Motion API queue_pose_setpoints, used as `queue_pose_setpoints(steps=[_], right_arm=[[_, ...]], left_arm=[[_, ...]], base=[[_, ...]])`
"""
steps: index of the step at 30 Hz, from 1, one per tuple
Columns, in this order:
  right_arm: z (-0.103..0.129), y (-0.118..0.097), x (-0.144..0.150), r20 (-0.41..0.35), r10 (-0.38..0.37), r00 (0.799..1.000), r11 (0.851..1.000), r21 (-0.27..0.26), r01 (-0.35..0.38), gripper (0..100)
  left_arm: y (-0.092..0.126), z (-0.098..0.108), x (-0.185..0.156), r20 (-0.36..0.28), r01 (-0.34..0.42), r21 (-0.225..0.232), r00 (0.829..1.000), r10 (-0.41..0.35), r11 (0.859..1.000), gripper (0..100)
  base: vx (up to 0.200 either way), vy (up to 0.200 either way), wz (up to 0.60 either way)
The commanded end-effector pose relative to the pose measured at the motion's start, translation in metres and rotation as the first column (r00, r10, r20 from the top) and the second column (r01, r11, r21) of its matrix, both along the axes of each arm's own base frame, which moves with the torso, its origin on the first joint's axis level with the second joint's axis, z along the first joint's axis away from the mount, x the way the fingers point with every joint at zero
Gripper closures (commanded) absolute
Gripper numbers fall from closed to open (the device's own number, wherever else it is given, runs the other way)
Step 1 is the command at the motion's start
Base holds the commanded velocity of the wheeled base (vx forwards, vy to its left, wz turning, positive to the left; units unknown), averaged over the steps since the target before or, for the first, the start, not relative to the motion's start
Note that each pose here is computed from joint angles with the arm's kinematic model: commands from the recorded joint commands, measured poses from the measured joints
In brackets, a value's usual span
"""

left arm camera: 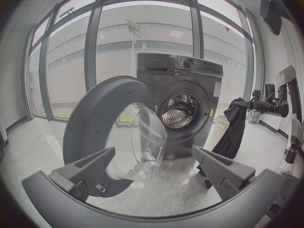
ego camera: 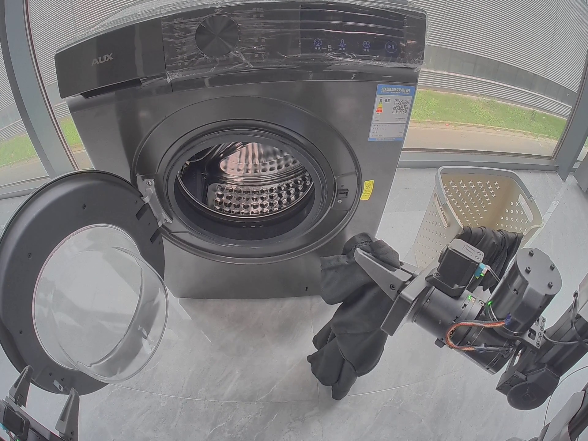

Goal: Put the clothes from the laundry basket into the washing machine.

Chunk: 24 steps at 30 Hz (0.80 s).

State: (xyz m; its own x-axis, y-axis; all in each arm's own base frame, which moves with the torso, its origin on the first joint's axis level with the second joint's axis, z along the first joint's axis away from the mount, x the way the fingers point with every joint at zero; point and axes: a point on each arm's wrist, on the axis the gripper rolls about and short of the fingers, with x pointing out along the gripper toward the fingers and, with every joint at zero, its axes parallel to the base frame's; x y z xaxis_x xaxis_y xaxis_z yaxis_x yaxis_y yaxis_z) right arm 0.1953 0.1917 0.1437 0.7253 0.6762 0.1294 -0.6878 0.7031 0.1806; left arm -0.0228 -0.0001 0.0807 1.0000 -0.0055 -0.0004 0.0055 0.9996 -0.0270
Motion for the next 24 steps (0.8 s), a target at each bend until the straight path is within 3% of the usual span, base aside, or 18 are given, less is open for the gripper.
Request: queue_pose_setpoints(steps=[1,12,20,24], right_arm=[[-0.0025,0.0002,-0.0001,-0.007,0.001,1.0,1.0,-0.007,-0.001,100],[-0.0071,0.0001,-0.005,-0.021,0.013,1.0,1.0,-0.026,-0.013,100],[-0.0089,-0.0003,-0.0066,-0.026,0.015,1.0,0.999,-0.034,-0.016,100],[-0.0085,-0.0002,-0.007,-0.024,0.017,1.0,0.999,-0.034,-0.017,100]], left_arm=[[0.0001,-0.0053,0.0,0.0,-0.001,0.001,1.0,0.001,1.0,0],[0.0001,-0.0053,0.0,0.0,-0.001,0.002,1.0,0.001,1.0,0],[0.0001,-0.0053,0.0,0.0,-0.002,0.002,1.0,0.002,1.0,0],[0.0001,-0.0053,0.0,0.0,-0.002,0.007,1.0,0.002,1.0,0]], base=[[0.0,0.0,0.0],[0.0,0.0,0.0],[0.2,0.0,0.0],[0.0,0.0,0.0]])
